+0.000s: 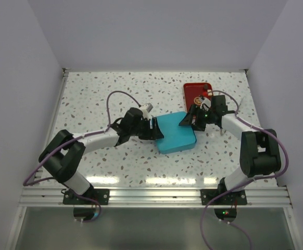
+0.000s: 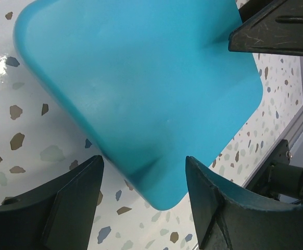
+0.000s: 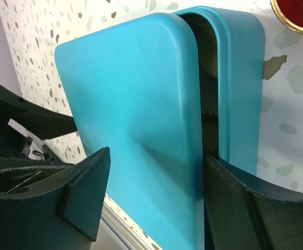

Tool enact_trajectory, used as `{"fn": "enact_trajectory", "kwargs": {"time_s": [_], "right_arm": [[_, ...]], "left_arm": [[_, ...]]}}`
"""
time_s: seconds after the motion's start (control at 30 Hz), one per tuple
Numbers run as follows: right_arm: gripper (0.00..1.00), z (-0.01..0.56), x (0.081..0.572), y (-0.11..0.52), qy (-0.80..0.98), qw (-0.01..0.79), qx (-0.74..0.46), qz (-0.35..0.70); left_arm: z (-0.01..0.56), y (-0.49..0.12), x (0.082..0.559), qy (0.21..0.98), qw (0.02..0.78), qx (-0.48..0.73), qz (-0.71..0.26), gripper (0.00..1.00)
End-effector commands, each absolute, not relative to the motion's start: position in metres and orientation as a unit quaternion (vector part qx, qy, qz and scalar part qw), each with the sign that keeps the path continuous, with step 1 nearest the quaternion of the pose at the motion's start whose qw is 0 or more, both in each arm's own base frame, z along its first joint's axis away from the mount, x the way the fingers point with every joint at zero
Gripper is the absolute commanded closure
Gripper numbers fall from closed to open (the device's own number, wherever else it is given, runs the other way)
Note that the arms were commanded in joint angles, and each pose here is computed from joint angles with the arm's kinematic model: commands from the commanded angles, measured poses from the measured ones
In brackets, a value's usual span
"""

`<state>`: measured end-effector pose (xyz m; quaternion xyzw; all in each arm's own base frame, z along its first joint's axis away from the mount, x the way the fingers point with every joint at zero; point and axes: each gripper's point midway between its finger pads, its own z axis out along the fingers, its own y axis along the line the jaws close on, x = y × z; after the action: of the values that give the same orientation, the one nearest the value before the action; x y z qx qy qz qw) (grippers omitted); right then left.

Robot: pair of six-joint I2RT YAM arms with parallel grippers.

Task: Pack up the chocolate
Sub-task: Close the box lid on the packing box.

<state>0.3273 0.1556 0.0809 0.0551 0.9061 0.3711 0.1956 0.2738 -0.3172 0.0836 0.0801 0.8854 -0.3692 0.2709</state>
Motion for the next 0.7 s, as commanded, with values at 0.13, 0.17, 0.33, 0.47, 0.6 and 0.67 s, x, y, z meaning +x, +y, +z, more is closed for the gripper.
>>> {"fn": "enact_trajectory", "kwargs": {"time_s": [0.13,0.17,0.33,0.47,0.6,0.67], "right_arm": [[0.25,0.09,0.334,0.143,0.914,0.222,0.047,0.336],[0.25,0.089,0.335,0.141,0.916,0.224,0.047,0.33],[0.23,0.094,0.337,0.137,0.919,0.233,0.038,0.316],[0.23,0.098,0.341,0.136,0.918,0.241,0.036,0.312],[0.22,0.104,0.343,0.138,0.914,0.247,0.031,0.319],[0.22,0.106,0.344,0.138,0.914,0.248,0.032,0.321]], "left_arm": [[0.106,-0.333,0.285,0.866,0.295,0.087,-0.395,0.3],[0.106,-0.332,0.286,0.866,0.296,0.086,-0.394,0.3],[0.106,-0.332,0.286,0.866,0.296,0.086,-0.393,0.3],[0.109,-0.334,0.287,0.864,0.298,0.087,-0.396,0.3],[0.111,-0.336,0.289,0.861,0.301,0.089,-0.401,0.3],[0.114,-0.339,0.29,0.858,0.302,0.089,-0.406,0.3]]}}
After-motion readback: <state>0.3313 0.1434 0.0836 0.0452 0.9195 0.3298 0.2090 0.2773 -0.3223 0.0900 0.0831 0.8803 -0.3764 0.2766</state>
